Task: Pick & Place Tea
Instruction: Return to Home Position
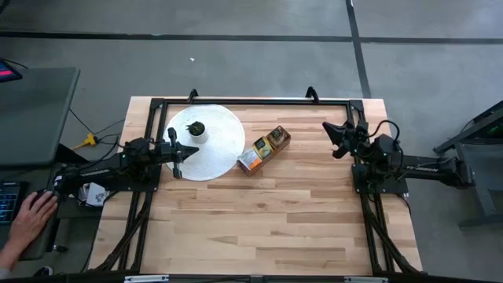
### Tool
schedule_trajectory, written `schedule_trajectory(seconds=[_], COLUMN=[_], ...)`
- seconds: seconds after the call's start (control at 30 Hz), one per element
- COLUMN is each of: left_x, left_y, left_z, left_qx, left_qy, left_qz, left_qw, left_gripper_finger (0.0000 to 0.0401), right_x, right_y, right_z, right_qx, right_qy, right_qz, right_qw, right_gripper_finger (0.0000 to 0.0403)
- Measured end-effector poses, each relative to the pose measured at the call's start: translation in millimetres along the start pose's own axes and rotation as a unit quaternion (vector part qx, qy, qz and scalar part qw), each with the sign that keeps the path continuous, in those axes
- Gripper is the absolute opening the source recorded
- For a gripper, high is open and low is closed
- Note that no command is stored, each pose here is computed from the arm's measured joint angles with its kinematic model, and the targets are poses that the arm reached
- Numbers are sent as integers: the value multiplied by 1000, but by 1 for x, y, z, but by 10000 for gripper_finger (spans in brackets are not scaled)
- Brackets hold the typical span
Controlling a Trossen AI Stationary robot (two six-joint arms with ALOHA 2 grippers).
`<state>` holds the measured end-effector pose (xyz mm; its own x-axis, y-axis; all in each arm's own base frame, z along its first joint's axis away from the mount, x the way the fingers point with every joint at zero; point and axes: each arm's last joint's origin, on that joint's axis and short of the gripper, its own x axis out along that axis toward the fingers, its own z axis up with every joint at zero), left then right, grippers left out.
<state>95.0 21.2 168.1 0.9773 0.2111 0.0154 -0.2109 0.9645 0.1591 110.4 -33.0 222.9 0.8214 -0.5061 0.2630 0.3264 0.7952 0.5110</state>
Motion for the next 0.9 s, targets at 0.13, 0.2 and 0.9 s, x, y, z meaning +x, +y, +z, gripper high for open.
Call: schedule_trajectory(seconds=[0.13, 0.2, 0.9], left_x=[0, 0, 0], left_y=[0, 0, 0], left_z=[0, 0, 0], left_qx=[0, -1, 16], left_qy=[0, 0, 1], left_qz=[0, 0, 1], left_qw=[1000, 1000, 1000], left_gripper_finger=[1, 1, 1], right_x=[-2, -2, -4], right_y=[0, 0, -2], right_z=[0, 1, -3], right_qx=[3, 1, -10], right_qy=[-1, -4, 27], right_qz=[6, 9, 14], right_qw=[1000, 1000, 999], right_gripper_finger=[0, 0, 0])
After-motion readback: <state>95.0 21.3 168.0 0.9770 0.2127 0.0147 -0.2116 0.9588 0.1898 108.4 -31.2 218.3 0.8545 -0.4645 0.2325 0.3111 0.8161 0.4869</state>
